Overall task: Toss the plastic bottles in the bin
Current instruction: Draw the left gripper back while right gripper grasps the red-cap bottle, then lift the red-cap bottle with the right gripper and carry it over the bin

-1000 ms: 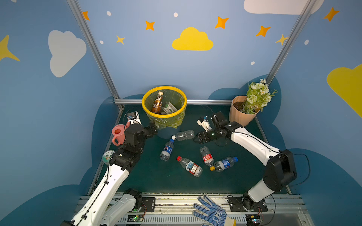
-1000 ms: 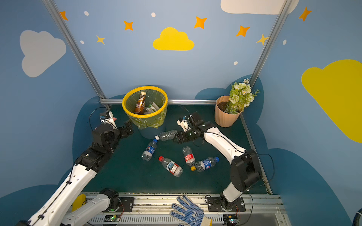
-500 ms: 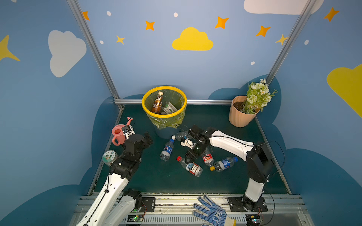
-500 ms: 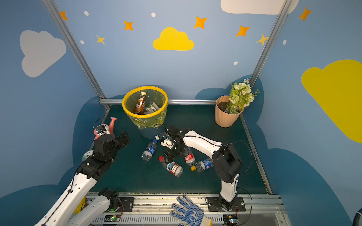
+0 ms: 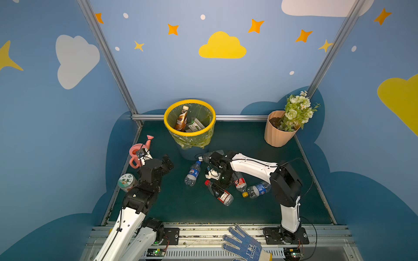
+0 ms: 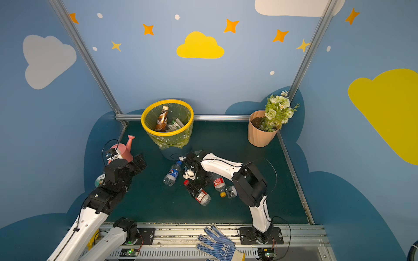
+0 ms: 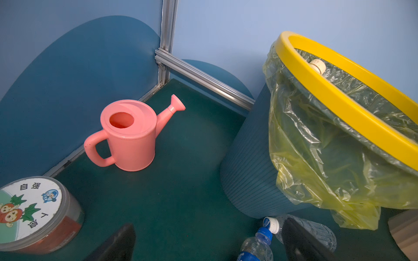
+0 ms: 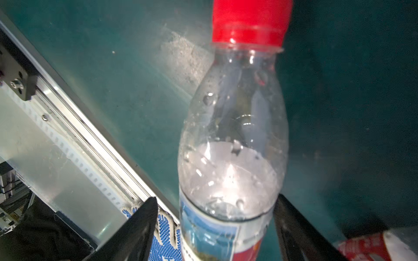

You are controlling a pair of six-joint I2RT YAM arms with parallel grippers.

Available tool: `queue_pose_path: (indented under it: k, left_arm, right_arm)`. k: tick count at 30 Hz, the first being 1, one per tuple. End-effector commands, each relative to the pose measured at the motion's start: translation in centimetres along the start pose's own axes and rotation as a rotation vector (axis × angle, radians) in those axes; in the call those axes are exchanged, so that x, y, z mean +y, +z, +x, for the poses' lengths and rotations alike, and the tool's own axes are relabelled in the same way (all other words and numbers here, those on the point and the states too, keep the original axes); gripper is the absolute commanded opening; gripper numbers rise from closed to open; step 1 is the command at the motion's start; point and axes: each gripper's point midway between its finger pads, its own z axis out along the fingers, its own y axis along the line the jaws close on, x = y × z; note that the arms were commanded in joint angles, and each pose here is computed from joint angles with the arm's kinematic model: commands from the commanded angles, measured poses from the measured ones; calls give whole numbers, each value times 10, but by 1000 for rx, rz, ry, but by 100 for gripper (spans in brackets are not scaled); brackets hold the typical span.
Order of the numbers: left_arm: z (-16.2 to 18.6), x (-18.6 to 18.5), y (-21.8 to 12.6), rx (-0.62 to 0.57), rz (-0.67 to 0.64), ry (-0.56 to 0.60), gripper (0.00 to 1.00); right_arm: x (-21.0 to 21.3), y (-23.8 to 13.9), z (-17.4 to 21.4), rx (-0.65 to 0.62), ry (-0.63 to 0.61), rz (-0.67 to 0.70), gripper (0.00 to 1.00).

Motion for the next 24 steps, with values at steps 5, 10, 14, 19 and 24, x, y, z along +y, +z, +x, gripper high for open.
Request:
queue_pose_path:
  k: [5, 10, 14, 19, 24]
  left_arm:
    - [5, 9, 0, 7, -35, 1, 100]
    - [6, 9, 1, 10, -35, 1, 100]
    - [6, 10, 0, 10, -41, 4, 100]
    - [3, 12, -2, -1, -47, 4, 100]
    - [6, 13, -1, 4, -52, 4, 100]
  right_arm:
    - [-8, 12, 9, 86, 6, 50, 78]
    - [-11, 18, 6, 101, 20, 57, 78]
    - [-9, 19, 2, 95, 19, 51, 69]
    - [-8, 15, 2, 85, 9, 45, 58]
    - [-3, -8, -7, -23, 3, -6, 54]
